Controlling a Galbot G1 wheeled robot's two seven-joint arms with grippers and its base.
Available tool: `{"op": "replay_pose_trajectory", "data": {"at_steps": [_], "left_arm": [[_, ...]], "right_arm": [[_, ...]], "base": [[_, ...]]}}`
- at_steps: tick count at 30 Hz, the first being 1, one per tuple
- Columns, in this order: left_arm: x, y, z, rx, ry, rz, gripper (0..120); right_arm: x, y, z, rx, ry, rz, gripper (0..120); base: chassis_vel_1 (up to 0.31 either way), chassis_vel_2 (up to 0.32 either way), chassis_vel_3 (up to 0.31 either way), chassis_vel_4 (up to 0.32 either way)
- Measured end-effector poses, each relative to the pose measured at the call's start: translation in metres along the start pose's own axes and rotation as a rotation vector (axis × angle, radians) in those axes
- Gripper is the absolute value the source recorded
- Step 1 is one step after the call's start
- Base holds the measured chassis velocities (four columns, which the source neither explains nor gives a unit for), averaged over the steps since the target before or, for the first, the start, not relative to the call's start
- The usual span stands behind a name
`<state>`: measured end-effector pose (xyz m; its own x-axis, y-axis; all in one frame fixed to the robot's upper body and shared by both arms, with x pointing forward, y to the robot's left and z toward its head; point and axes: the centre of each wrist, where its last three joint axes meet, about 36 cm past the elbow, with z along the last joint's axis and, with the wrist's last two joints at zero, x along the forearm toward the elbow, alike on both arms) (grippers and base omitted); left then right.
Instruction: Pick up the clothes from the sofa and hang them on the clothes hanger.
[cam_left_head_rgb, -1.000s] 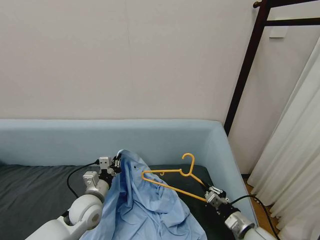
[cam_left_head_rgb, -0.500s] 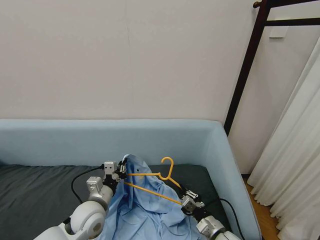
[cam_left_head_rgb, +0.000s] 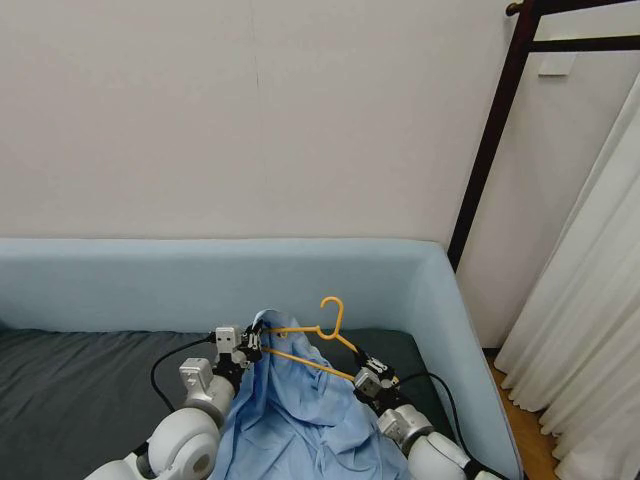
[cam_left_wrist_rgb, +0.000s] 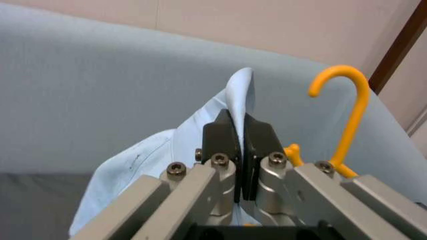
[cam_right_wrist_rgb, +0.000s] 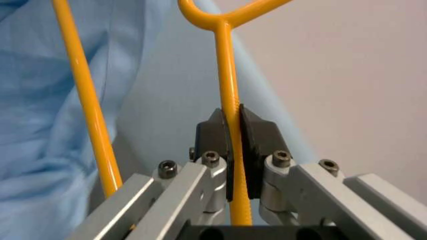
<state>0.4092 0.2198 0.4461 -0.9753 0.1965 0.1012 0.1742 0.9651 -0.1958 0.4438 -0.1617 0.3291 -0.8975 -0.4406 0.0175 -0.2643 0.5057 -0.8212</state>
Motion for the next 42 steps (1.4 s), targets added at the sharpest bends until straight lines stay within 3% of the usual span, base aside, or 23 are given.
{"op": "replay_pose_trajectory", "data": {"at_steps": [6,17,27,32,35,42], "left_arm": [[0.001,-0.001,-0.003,-0.022,-0.013,0.009,0],[0.006,-0.008,0.011,-0.074,-0.003,0.066,0],[0.003,-0.009,0.02,-0.085,0.012,0.061,0],[0.01,-0.012,0.019,-0.097,0.018,0.093,0],[0.025,-0.008,0.032,-0.128,0.03,0.101,0],[0.033,-0.011,0.043,-0.124,0.038,0.107,0]], "right_arm": [[-0.015,0.007,0.002,0.125,-0.078,0.004,4],[-0.047,0.007,-0.019,0.034,0.006,-0.037,4],[-0.012,0.018,-0.044,0.014,-0.047,-0.11,4],[-0.024,0.0,-0.042,-0.011,-0.019,-0.061,4],[-0.033,-0.019,-0.035,-0.025,0.003,-0.03,4],[-0.031,-0.029,-0.037,-0.022,-0.005,-0.022,4]], "base": [[0.0,0.0,0.0,0.0],[0.0,0.0,0.0,0.0],[0.0,0.0,0.0,0.0],[0.0,0.0,0.0,0.0],[0.0,0.0,0.0,0.0],[0.0,0.0,0.0,0.0]]}}
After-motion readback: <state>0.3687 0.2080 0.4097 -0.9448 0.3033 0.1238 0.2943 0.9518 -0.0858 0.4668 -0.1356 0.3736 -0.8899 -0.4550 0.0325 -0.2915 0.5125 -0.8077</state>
